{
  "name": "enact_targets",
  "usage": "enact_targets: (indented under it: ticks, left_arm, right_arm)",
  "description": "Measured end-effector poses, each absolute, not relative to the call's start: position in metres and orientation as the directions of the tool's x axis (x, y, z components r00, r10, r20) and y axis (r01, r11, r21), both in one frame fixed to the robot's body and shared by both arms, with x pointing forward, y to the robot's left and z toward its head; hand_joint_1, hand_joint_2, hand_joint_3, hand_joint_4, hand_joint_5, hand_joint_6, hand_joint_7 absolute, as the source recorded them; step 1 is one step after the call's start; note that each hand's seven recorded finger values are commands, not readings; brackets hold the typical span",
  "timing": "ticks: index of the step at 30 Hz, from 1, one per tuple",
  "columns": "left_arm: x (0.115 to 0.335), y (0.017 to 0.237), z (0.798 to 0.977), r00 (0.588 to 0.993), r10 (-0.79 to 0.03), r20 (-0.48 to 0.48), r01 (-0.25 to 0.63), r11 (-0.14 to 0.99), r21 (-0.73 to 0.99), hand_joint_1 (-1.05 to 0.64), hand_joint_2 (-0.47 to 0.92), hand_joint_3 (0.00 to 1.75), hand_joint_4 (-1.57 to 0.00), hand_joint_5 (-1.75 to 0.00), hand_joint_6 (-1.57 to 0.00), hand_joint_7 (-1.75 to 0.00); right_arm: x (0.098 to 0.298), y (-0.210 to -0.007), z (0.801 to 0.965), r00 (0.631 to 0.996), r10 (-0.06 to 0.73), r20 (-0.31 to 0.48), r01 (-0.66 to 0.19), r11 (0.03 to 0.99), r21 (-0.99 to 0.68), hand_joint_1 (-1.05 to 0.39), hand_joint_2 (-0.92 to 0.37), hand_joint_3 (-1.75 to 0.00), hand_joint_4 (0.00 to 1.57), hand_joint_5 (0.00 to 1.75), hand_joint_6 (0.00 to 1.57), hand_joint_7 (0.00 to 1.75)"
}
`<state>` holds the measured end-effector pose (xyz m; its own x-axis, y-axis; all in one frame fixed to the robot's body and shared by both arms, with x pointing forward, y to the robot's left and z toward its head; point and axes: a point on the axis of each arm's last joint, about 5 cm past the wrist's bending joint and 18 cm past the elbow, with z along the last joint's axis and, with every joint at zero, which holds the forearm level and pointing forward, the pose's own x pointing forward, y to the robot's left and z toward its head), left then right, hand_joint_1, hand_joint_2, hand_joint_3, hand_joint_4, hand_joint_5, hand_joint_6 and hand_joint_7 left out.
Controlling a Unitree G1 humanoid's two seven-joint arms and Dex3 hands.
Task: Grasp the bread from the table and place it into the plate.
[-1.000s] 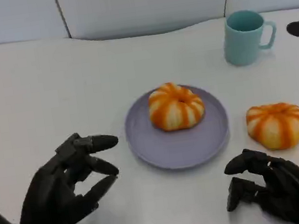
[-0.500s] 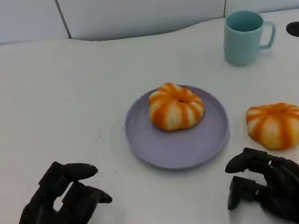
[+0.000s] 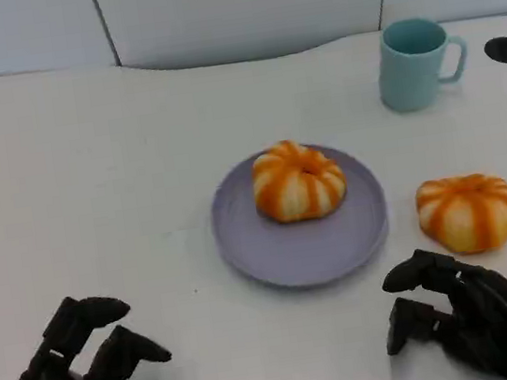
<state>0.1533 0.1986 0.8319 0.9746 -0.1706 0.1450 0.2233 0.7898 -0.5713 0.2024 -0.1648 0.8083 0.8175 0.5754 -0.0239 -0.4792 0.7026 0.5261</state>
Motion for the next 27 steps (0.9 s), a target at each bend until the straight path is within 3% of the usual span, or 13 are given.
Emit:
enact_targets:
  ticks: [27]
  left_arm:
    - [0.160,0.199,0.816,0.984,-0.161,0.071,0.171,0.767,-0.619,-0.57,0.92,0.17,-0.40,-1.75,-0.48,-1.14]
  right_arm:
    - [0.202,-0.170,0.805,0.855,0.518,-0.009,-0.446,0.745,0.496,-0.55,-0.92,-0.29,0.55,1.58,0.56,1.05]
